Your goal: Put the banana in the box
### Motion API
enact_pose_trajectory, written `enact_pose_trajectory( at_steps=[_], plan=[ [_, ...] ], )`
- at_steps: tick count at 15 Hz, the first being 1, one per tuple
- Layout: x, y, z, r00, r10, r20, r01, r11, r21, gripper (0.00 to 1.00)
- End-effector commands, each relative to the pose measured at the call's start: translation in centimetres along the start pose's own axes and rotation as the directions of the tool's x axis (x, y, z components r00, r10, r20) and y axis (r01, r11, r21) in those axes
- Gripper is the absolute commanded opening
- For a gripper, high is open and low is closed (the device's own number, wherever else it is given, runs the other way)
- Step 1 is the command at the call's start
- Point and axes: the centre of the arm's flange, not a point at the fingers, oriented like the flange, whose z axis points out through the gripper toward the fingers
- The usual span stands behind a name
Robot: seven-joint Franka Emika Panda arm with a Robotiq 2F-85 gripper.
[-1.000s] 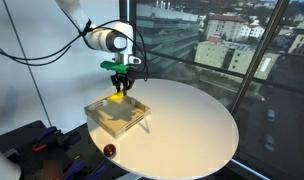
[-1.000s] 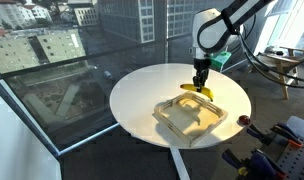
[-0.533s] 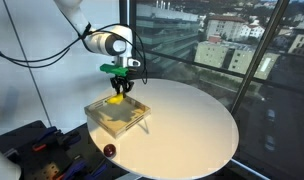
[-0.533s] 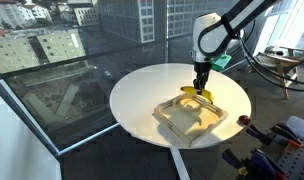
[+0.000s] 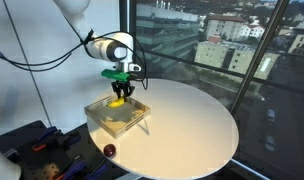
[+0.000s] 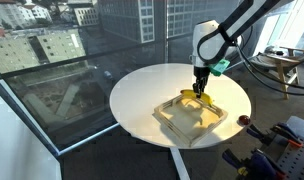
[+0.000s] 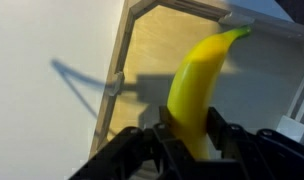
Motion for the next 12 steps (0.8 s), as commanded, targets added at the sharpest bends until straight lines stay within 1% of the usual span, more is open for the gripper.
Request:
enact_pose_trajectory(
  at_steps=[1,12],
  plan=[
    [1.1,0.9,0.8,1.0,0.02,-0.007,-0.021,1.0,-0.014,0.16],
    [2.8,1.2,3.8,1.0,0.024,0.016,-0.024,1.0,-0.012,0.16]
  ],
)
